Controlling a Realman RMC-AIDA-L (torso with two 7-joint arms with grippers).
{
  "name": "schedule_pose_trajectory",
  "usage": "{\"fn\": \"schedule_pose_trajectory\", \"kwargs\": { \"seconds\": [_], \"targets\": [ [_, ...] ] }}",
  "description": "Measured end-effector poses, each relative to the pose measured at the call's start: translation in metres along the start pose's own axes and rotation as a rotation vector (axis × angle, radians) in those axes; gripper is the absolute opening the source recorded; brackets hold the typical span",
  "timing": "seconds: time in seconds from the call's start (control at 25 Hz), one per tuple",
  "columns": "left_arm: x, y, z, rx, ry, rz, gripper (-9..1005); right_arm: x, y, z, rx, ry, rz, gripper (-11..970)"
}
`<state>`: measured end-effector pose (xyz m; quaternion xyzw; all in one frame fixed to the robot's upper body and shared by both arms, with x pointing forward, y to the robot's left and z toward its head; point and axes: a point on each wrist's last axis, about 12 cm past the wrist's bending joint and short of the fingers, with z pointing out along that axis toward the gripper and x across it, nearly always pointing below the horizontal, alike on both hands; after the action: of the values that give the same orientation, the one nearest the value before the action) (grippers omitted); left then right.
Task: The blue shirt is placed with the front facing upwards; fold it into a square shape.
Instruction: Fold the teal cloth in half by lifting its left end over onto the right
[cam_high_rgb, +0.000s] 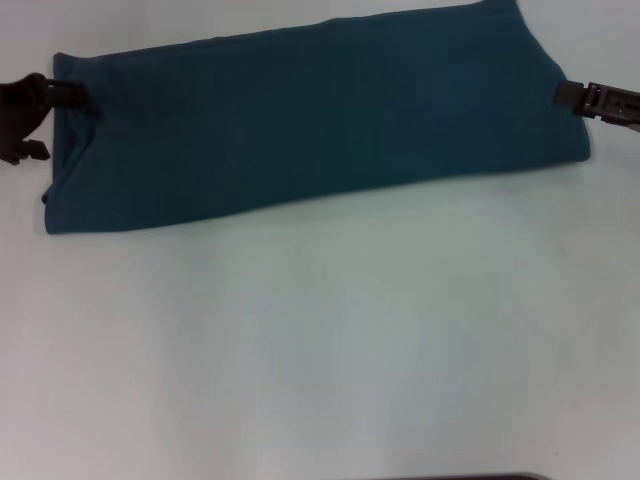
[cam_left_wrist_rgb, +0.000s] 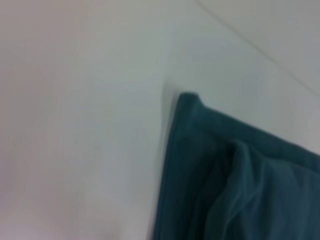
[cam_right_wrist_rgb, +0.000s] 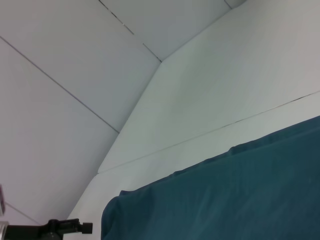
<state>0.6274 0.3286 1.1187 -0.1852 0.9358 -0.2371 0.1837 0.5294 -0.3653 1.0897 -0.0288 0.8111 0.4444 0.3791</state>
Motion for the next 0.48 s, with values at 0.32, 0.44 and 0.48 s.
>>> {"fn": "schedule_pose_trajectory", "kwargs": {
  "seconds": [0.32, 0.44, 0.48],
  "targets": [
    [0.0047, 0.0051, 0.0073, -0.010, -0.013, -0.010, 949, 0.0004, -0.0004, -0.0005, 0.002, -0.001, 0.000, 897],
    [0.0044, 0.0055, 0.0075, -0.013, -0.018, -0.008, 948, 0.0013, -0.0004, -0.0014, 0.000, 0.000, 0.002, 897],
    [0.0042, 0.0057, 0.0075, -0.014, -0.019, -0.007, 948, 0.0015, -0.0004, -0.0017, 0.000, -0.001, 0.003, 897]
  ]
}}
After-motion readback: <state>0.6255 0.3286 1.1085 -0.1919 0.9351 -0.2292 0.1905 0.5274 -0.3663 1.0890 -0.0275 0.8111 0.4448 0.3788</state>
